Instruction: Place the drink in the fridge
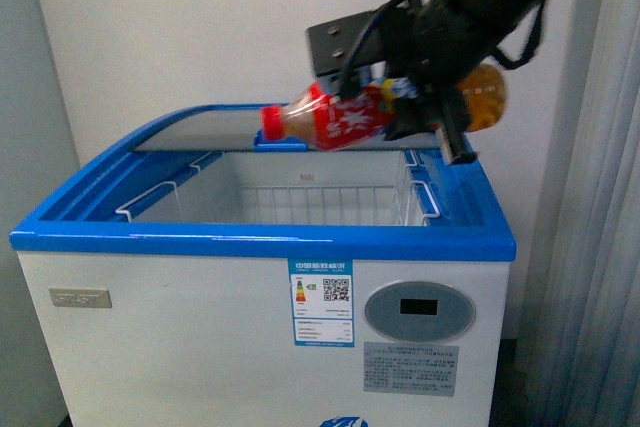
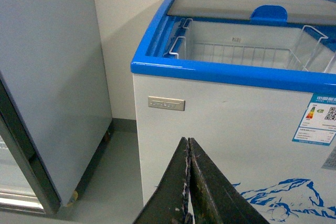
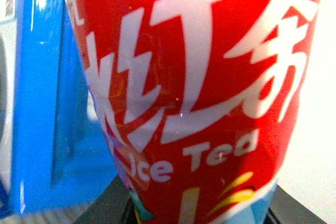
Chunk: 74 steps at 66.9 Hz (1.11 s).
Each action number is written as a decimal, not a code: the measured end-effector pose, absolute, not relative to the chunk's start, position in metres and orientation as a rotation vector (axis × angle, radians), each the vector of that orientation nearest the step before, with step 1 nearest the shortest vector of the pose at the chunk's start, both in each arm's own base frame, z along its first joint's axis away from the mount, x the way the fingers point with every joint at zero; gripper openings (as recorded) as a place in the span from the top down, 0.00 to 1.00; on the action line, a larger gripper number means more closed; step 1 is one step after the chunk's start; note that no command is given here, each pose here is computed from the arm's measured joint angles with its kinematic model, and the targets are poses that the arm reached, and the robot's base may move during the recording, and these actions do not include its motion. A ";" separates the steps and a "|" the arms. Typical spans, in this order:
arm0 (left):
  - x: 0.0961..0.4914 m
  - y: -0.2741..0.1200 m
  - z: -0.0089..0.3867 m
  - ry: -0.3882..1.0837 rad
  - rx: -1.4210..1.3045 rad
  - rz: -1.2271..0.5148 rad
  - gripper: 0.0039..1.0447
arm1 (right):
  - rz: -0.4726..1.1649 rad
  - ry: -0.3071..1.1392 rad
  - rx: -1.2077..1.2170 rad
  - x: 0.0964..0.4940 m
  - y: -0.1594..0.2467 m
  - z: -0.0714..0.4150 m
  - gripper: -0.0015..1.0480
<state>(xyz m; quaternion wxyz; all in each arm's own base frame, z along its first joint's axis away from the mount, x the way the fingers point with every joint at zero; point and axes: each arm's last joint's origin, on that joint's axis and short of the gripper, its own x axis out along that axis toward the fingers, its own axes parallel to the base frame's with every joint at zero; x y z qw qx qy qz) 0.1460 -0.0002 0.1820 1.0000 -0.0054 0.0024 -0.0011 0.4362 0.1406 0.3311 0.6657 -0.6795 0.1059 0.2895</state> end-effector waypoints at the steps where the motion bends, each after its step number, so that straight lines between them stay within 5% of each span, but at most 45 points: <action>1: 0.145 0.000 0.182 0.006 -0.011 -0.002 0.98 | 0.649 0.234 -1.539 0.438 0.145 0.329 0.65; 29: 0.129 0.000 0.169 -0.004 -0.010 0.002 0.98 | 0.597 0.189 -1.551 0.448 0.159 0.327 0.06; 74: 0.109 0.000 0.171 -0.015 -0.010 -0.002 0.98 | 0.594 0.180 -1.550 0.447 0.160 0.330 0.07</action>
